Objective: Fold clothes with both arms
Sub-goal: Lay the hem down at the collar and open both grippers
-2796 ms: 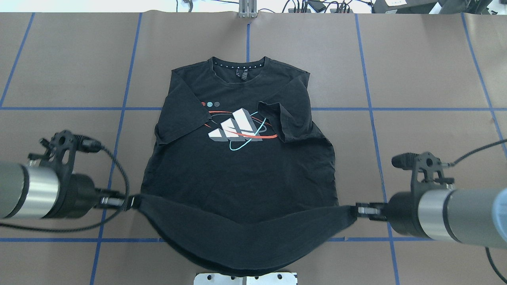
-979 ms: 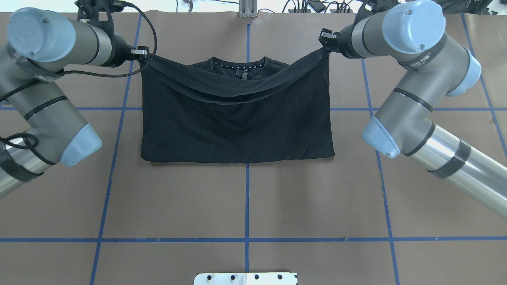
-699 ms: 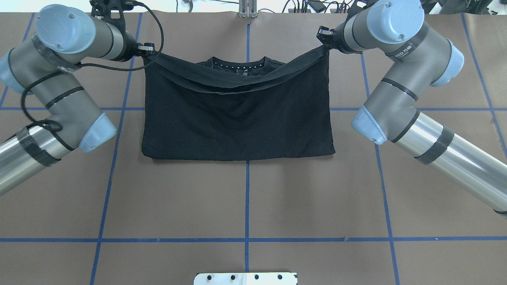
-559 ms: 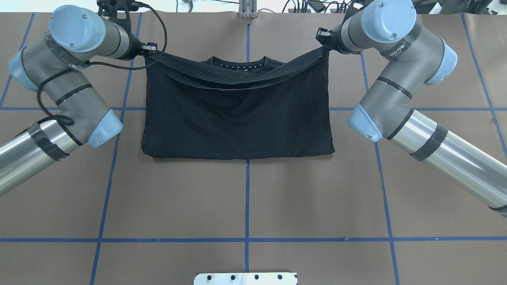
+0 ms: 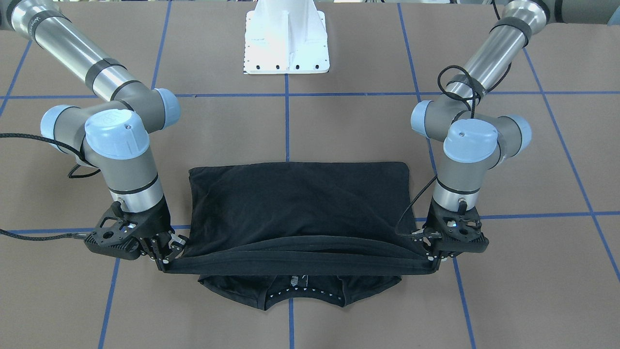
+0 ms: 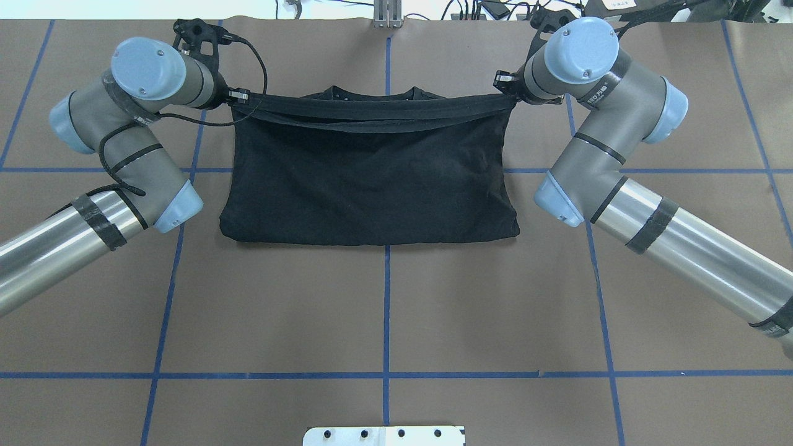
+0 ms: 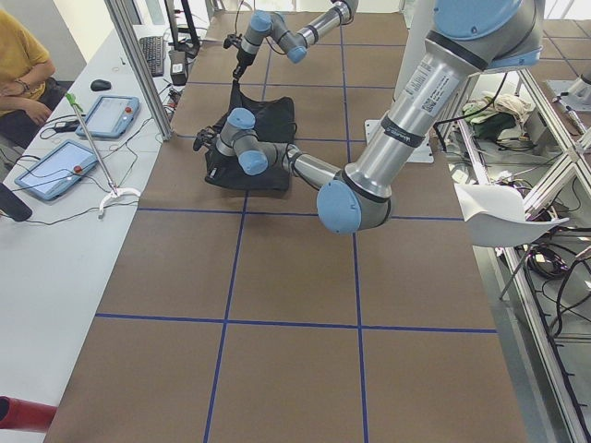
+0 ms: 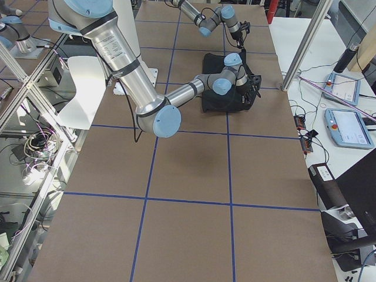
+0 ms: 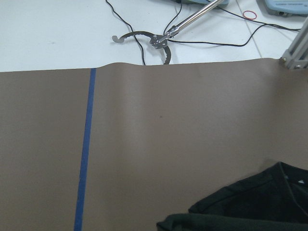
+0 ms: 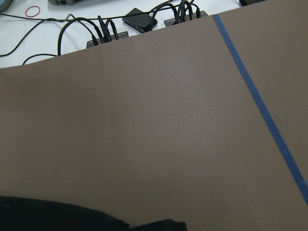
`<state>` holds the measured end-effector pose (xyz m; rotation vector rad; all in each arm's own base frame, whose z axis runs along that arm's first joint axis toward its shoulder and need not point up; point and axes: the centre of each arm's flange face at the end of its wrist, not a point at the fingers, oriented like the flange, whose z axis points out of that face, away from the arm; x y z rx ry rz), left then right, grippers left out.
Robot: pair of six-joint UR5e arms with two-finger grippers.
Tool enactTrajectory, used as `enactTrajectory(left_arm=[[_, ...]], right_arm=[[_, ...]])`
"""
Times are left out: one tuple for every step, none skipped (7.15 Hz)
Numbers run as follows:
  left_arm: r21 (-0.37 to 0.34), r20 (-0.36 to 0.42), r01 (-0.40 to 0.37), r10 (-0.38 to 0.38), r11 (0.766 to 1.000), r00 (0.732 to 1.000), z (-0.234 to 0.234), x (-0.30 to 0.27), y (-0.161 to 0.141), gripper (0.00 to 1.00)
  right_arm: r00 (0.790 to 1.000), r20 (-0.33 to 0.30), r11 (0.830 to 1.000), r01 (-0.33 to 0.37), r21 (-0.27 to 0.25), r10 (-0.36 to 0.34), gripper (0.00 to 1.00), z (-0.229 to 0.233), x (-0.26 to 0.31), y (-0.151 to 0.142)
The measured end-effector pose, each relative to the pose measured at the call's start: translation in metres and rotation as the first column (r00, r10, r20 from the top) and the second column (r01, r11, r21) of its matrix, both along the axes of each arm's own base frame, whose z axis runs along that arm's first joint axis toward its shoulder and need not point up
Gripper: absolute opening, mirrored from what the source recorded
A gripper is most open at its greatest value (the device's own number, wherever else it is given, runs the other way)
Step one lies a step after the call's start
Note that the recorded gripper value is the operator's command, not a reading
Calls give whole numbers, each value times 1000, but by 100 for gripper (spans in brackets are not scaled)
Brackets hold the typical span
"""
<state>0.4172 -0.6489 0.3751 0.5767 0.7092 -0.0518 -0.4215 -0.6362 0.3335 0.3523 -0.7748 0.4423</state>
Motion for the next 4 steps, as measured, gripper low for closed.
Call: enactTrajectory(left_arm=[[19,-9,-8,8,1000,1000,1,0,2,100],[72,-29,-27,29,997,999,4,-6,6,100],[132,-52,-70,78,989,996,5,-20,14,100],[164,-78,-120,134,979,988,5,-34,28,100]], right_arm=[[1000,-12,1000,15,5,-15,100,3,-1,0],[999,-19,999,47,21,-46,100,2,2,-2],[994,-9,994,106,34,-106,100,-1,12,-4],[987,9,986,161,46,-162,100,-3,24,-1]])
